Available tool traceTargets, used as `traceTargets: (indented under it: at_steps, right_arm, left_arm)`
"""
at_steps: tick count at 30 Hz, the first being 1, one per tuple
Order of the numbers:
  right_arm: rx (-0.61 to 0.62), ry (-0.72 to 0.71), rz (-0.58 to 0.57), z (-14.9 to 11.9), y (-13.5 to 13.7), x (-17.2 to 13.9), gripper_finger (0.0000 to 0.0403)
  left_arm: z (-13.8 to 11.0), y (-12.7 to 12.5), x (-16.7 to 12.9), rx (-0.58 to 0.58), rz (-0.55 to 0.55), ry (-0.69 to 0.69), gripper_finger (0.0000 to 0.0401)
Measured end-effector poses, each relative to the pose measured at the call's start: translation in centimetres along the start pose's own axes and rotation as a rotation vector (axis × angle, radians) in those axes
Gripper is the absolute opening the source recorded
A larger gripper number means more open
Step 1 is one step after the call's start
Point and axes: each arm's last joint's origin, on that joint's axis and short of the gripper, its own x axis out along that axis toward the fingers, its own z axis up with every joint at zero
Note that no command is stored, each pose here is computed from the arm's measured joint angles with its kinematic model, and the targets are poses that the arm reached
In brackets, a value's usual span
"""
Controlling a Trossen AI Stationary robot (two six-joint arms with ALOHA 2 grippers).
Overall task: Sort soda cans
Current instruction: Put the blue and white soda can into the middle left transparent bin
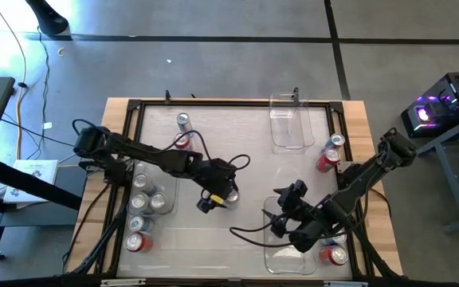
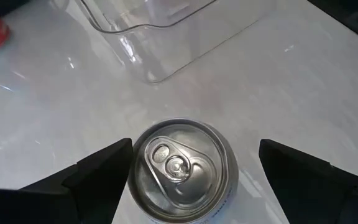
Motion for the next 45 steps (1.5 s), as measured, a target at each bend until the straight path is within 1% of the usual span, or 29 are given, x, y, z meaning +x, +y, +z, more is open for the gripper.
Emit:
traceTargets:
  at_steps: [6, 11, 14, 17, 19, 23, 27, 31, 37, 40, 42, 43, 45]
  right_arm:
    - [0.014, -0.005, 0.009, 0.1, 0.1, 0.0, 0.0367]
    - [0.018, -0.007, 0.012, 0.1, 0.2, 0.0, 0.0367]
    - [0.017, -0.007, 0.012, 0.1, 0.2, 0.0, 0.0367]
    - [0.009, -0.007, 0.012, 0.1, 0.2, 0.0, 0.0367]
    - [0.009, -0.007, 0.012, 0.1, 0.2, 0.0, 0.0367]
    - [0.015, -0.007, 0.019, 0.1, 0.3, 0.0, 0.0367]
    - [0.023, -0.009, 0.025, 0.1, 0.3, 0.0, 0.0367]
    - [0.025, -0.009, 0.027, 0.1, 0.4, 0.0, 0.0367]
    - [0.017, -0.008, 0.028, 0.1, 0.4, 0.0, 0.0367]
    - [0.017, -0.008, 0.028, 0.1, 0.4, 0.0, 0.0367]
    - [0.017, -0.008, 0.028, 0.1, 0.4, 0.0, 0.0367]
    - [0.017, -0.008, 0.028, 0.1, 0.4, 0.0, 0.0367]
    - [0.017, -0.008, 0.028, 0.1, 0.4, 0.0, 0.0367]
  left_arm:
    - [-0.1, 0.0, 0.1, -0.008, 0.002, -0.001, 0.0346]
    - [0.6, -1.1, 0.2, -0.007, 0.067, 0.010, 0.0346]
    - [1.3, -1.9, 0.4, 0.015, 0.065, -0.025, 0.0346]
    - [1.5, -1.9, 0.5, 0.001, 0.058, -0.055, 0.0346]
    - [1.3, -1.6, 0.5, -0.021, 0.076, -0.037, 0.0346]
    - [1.0, -0.9, 0.4, -0.047, 0.144, -0.017, 0.0346]
    - [0.3, -0.8, 0.7, -0.070, 0.134, -0.014, 0.0346]
    - [-1.4, -1.5, 1.6, -0.067, 0.121, 0.016, 0.0346]
    - [-2.1, -1.8, 2.1, -0.159, 0.141, -0.043, 0.0346]
    - [-2.4, -2.0, 2.3, -0.245, 0.140, -0.069, 0.0344]
    - [-2.3, -2.3, 2.4, -0.298, 0.149, -0.089, 0.0336]
    - [-2.3, -2.5, 2.5, -0.327, 0.172, -0.088, 0.0329]
    - [-2.2, -2.8, 2.5, -0.397, 0.257, -0.081, 0.0315]
